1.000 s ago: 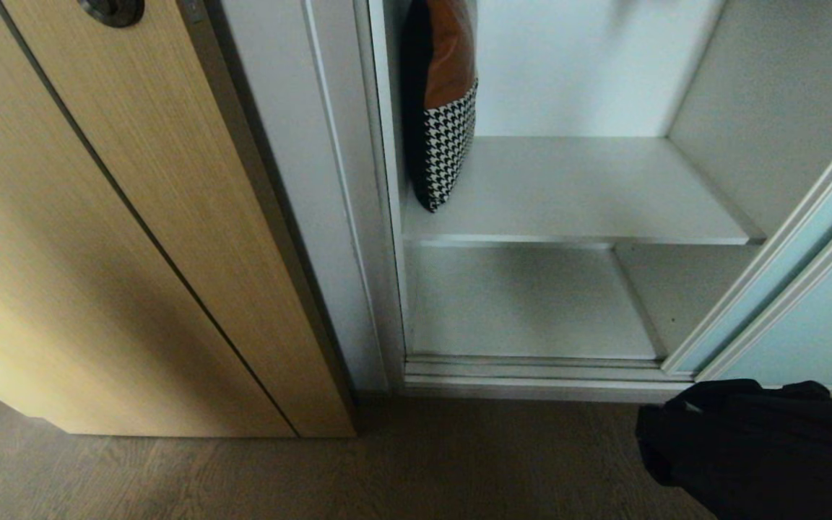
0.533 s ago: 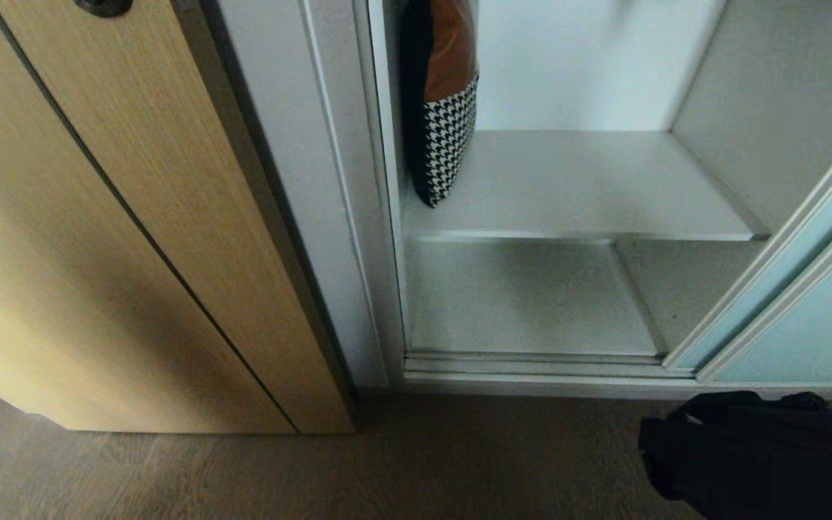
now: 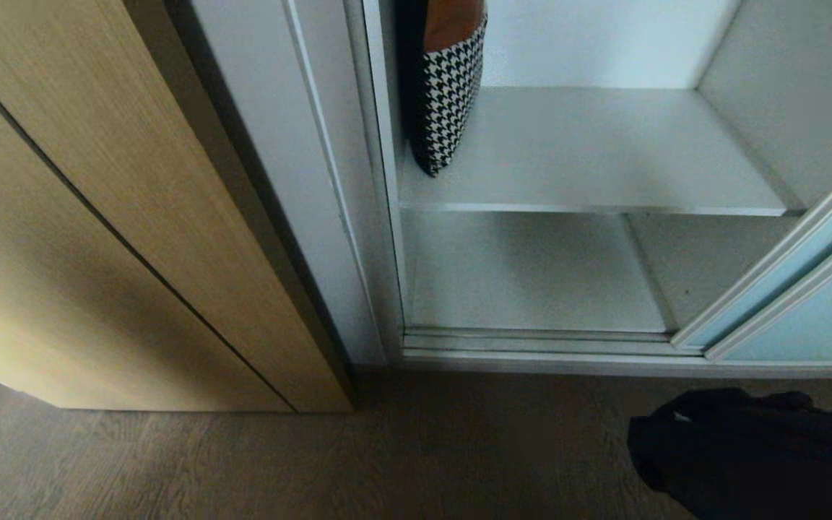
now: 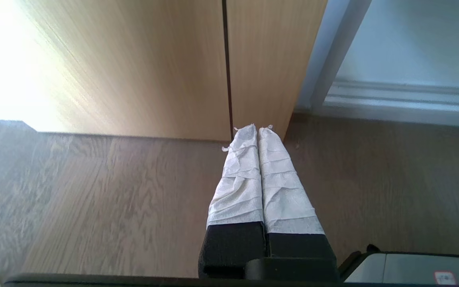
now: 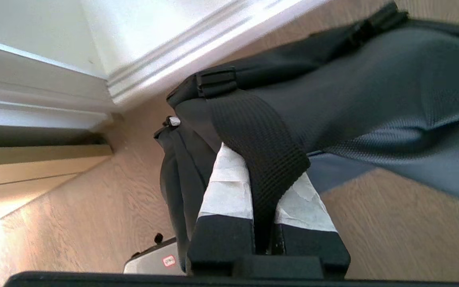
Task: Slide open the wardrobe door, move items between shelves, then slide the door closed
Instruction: Place the bag on the lower shelf
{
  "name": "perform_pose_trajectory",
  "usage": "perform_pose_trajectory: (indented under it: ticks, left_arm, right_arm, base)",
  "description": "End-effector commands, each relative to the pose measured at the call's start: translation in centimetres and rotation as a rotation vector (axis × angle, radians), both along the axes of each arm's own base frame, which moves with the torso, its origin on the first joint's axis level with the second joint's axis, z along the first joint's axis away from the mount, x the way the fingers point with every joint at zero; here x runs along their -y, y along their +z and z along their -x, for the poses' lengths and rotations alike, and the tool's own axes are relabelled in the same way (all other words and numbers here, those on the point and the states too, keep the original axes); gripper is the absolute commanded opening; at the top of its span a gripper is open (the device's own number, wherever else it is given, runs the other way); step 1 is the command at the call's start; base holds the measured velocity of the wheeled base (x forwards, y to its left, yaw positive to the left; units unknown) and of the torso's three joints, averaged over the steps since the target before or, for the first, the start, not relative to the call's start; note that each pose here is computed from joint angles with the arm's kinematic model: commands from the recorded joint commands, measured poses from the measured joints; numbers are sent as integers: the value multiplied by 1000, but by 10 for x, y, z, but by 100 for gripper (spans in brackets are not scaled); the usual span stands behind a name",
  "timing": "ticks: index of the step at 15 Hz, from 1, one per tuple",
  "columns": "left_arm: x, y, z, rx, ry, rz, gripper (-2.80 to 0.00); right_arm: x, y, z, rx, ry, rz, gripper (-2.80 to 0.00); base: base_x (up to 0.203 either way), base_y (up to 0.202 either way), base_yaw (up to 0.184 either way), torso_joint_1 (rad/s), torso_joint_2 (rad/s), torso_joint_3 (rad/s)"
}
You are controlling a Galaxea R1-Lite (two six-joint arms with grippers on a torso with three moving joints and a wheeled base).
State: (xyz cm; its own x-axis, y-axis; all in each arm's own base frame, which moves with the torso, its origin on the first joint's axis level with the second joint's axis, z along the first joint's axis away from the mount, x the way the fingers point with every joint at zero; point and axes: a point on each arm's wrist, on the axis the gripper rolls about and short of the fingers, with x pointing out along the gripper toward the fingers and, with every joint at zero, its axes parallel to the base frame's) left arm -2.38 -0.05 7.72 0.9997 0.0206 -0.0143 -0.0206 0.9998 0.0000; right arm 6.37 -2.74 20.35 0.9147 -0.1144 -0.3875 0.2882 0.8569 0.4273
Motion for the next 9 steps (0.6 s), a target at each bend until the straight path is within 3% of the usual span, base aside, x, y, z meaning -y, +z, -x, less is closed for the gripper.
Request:
perform_pose_trajectory:
  ticks: [1, 9]
  left_arm:
    - [0, 0, 0, -1, 1, 0, -280]
    - [0, 0, 0, -3, -1, 0, -280]
  right_arm:
    - [0, -2, -1, -10, 8, -13, -280]
    - [0, -3, -1, -8, 16, -16, -280]
  base:
    - [0, 0, 0, 7, 5, -202]
    - [0, 0, 0, 4, 3, -196]
